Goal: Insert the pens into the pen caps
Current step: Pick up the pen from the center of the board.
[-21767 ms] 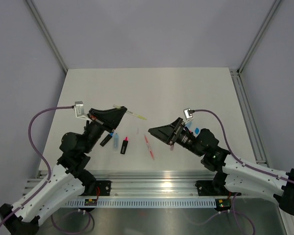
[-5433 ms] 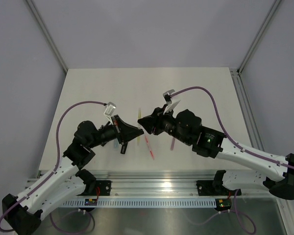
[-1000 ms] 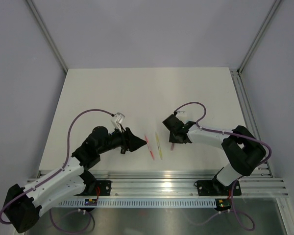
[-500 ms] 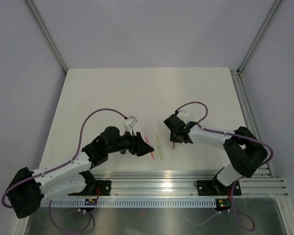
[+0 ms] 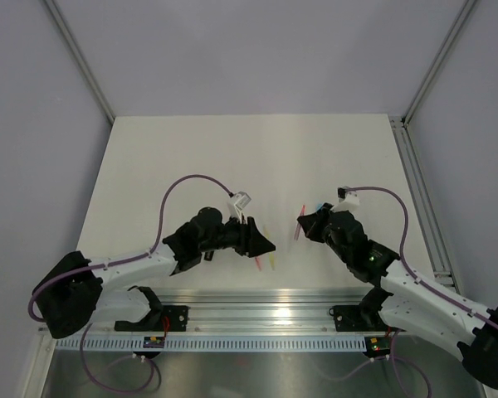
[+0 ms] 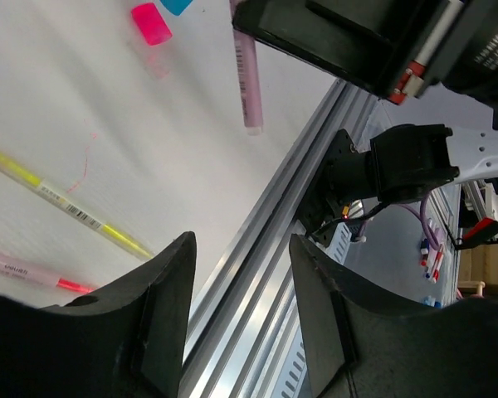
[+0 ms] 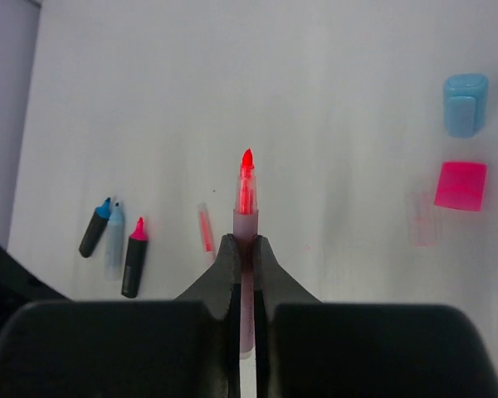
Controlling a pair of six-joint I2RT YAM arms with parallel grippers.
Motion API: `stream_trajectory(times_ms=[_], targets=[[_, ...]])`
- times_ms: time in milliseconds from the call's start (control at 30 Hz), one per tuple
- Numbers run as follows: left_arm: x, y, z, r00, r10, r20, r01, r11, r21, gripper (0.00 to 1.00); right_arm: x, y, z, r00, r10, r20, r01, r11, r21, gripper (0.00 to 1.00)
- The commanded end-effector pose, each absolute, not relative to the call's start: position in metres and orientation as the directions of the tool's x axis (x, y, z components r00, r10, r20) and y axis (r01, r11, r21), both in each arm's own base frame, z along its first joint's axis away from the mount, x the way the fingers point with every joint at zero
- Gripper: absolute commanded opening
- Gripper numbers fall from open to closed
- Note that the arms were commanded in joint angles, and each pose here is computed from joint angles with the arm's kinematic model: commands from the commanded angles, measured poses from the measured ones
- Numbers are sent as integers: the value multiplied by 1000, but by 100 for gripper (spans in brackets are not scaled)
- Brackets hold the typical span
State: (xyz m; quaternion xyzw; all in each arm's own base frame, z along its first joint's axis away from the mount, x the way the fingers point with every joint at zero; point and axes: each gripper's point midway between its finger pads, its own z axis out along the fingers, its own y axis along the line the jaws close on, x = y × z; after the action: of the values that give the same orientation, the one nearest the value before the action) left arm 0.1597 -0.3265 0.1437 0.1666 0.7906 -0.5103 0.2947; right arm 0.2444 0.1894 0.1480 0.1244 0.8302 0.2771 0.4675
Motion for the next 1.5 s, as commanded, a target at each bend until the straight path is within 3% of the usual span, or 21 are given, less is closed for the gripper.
stream_trajectory(times_ms=[0,433,867,933,1100,1300,1400,1433,1467], targets=[[173,-355,192,-718,-113,-687,634,303,-712,50,241,199,177,-493,532,-689,-129,738,662,0],[180,-392,199,-766,-86,-637,613,200,-764,53,230,210,193,-495,521,-695,-250,681,688,0],[180,-402,196,-781,-71,-620,603,174,-779,34,224,220,197,-520,515,-682,-293,642,708,0],[180,-403,197,-781,-70,-621,604,168,-779,20,224,221,196,-524,510,-682,-296,642,707,0],[180,-403,195,-776,-67,-627,609,175,-774,0,219,231,196,-550,479,-684,-334,625,706,0],[179,-397,197,-758,-85,-647,627,180,-758,0,215,239,196,-578,445,-684,-360,613,703,1],[180,-389,195,-744,-103,-660,633,205,-746,0,214,239,194,-598,406,-691,-358,637,683,33],[182,-385,190,-737,-106,-667,634,234,-738,0,210,239,182,-632,361,-686,-342,663,665,50],[183,-383,187,-733,-107,-672,634,254,-731,0,208,236,179,-642,328,-694,-341,688,641,56]])
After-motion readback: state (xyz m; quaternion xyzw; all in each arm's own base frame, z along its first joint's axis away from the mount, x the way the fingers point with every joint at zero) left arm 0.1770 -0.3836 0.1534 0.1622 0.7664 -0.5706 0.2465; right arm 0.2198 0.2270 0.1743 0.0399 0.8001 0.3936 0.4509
